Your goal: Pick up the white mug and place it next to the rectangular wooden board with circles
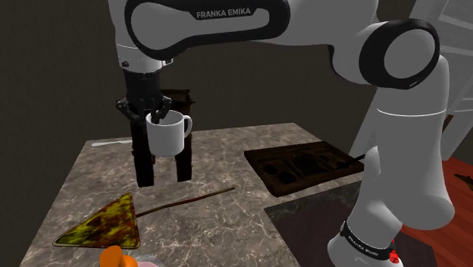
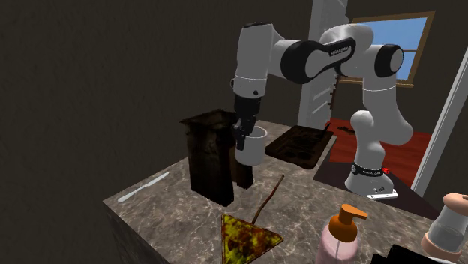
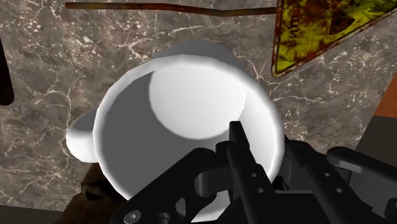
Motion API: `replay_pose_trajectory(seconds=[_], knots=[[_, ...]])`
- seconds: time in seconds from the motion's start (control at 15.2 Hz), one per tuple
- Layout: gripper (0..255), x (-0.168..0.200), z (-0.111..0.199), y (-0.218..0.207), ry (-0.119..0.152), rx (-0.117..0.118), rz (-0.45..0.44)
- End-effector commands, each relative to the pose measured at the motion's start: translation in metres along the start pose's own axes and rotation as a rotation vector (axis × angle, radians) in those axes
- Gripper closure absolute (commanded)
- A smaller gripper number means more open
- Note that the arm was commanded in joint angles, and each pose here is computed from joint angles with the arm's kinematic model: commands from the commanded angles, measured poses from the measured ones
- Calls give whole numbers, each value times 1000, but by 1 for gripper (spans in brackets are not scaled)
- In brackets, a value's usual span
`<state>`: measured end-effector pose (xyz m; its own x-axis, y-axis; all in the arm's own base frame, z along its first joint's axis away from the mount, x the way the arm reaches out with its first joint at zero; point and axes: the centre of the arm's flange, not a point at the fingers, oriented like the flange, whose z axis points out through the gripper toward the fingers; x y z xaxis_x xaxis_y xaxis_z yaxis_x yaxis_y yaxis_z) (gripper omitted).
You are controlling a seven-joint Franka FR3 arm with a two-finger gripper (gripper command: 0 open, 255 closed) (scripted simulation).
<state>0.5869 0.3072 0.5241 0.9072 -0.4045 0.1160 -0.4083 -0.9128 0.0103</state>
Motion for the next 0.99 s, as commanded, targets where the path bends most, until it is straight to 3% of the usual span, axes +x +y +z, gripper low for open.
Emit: replay_pose_trajectory(seconds=[0.0,0.92], knots=[[255,16,7,27,0,-10,7],[255,66,14,204,0,-10,7]])
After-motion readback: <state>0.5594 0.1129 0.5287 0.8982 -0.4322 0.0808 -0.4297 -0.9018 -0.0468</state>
